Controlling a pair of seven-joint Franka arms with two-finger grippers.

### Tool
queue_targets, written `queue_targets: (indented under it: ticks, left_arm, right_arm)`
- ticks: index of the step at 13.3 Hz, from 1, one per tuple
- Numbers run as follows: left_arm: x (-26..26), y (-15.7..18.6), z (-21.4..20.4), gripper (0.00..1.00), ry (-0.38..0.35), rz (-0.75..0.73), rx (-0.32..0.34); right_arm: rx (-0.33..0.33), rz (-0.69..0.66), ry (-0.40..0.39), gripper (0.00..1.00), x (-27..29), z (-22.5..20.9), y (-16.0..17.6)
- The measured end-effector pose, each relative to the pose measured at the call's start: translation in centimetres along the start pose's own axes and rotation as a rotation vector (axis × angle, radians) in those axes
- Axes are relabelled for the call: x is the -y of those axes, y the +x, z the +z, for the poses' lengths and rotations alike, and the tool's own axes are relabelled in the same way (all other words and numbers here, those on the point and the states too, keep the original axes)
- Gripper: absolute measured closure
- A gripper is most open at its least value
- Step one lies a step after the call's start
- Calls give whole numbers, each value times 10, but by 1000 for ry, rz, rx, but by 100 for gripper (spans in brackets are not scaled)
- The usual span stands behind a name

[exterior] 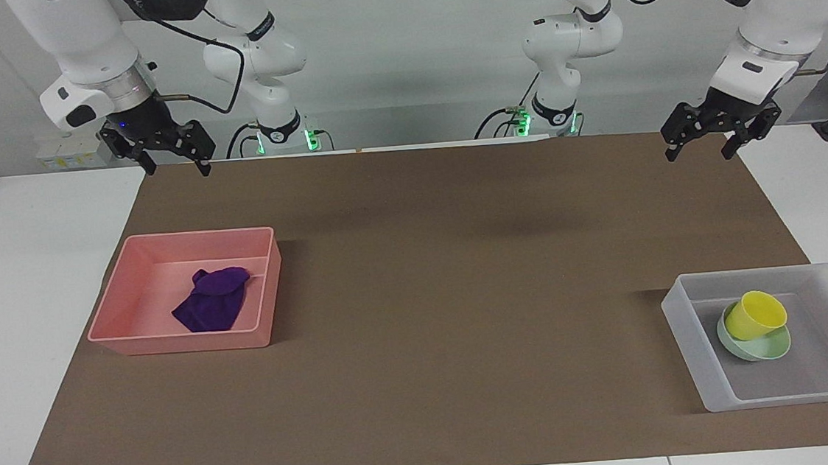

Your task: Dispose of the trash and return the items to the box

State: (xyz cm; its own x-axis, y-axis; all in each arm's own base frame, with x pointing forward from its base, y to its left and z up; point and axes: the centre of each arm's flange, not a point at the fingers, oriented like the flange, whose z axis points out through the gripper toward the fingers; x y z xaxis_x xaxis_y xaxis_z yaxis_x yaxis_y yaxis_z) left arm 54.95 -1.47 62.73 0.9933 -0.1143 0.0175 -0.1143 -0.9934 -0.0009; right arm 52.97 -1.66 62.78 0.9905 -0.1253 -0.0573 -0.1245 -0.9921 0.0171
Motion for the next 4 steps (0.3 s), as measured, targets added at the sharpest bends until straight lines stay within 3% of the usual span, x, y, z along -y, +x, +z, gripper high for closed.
queue_targets:
  ticks: [4]
  left_arm:
    - [-1, -7, -8, 0, 1, -6, 1]
  right_arm:
    - [0, 0, 0, 0, 0, 0, 0]
